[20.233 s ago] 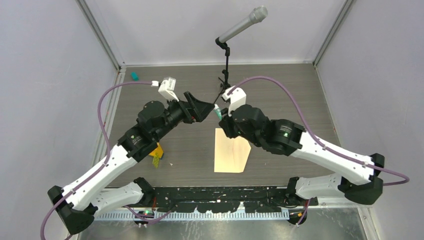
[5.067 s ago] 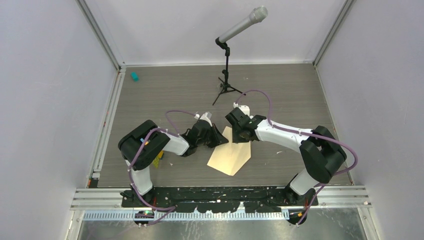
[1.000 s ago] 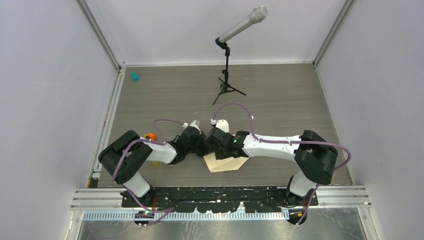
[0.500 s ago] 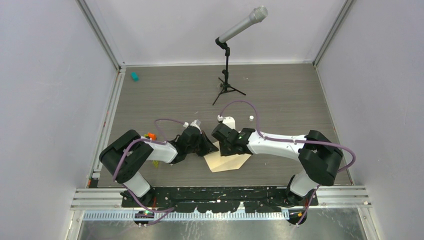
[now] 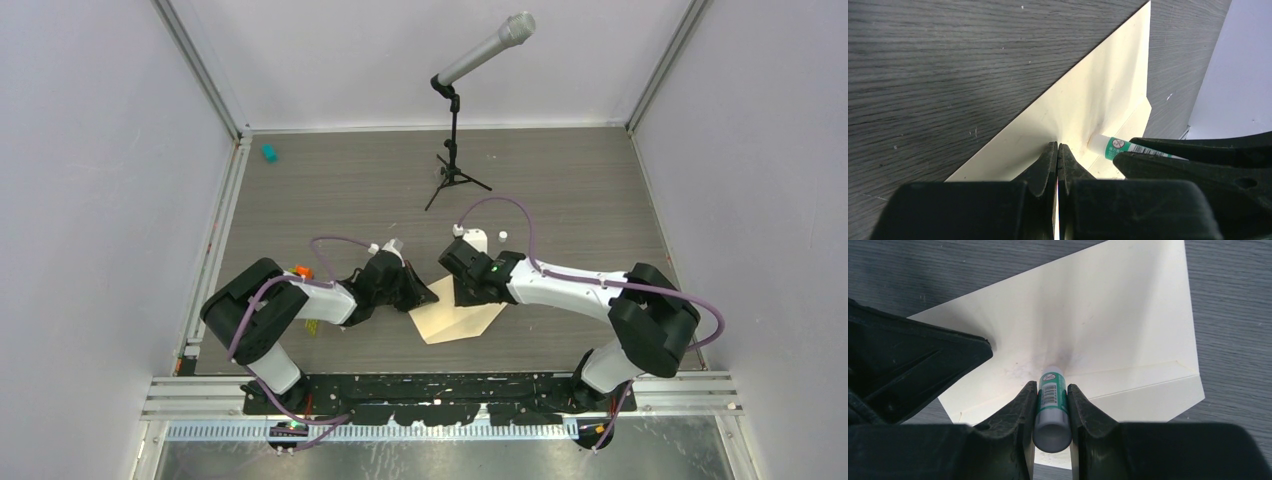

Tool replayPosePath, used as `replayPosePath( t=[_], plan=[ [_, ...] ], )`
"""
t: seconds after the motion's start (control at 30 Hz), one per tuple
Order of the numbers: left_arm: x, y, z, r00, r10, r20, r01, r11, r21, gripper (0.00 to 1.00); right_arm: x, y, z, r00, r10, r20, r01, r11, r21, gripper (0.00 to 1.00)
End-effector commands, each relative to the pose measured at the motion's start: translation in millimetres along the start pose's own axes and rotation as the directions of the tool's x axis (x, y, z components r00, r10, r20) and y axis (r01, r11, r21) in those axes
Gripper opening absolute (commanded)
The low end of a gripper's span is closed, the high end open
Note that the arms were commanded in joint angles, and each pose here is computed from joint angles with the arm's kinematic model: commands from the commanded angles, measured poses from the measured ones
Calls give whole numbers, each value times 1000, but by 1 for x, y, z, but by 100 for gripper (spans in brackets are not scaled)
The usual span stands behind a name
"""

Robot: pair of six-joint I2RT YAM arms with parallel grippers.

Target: Place the letter into the envelope and seal it

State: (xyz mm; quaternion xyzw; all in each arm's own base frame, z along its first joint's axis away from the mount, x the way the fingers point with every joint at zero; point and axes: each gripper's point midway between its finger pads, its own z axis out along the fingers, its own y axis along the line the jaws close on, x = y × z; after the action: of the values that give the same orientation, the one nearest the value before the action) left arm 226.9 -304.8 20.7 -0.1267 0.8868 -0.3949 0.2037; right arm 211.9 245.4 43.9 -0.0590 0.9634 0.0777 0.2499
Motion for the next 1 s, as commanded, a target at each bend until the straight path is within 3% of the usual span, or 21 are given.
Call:
replayPosePath(
  t=[0.0, 0.57, 0.97],
  plan=[
    [9, 42, 2, 999, 23, -30, -28, 989, -146, 0, 4, -29, 0, 1000, -10, -21, 12, 995, 96, 1],
    [8, 40, 3, 999, 22, -34, -27, 990, -141, 0, -3, -61, 1, 998, 63, -23, -58, 984, 171, 1],
    [8, 38, 4, 999, 19, -38, -23, 991, -134, 0, -2, -19, 5, 998, 43, -35, -42, 998, 52, 1]
  ],
)
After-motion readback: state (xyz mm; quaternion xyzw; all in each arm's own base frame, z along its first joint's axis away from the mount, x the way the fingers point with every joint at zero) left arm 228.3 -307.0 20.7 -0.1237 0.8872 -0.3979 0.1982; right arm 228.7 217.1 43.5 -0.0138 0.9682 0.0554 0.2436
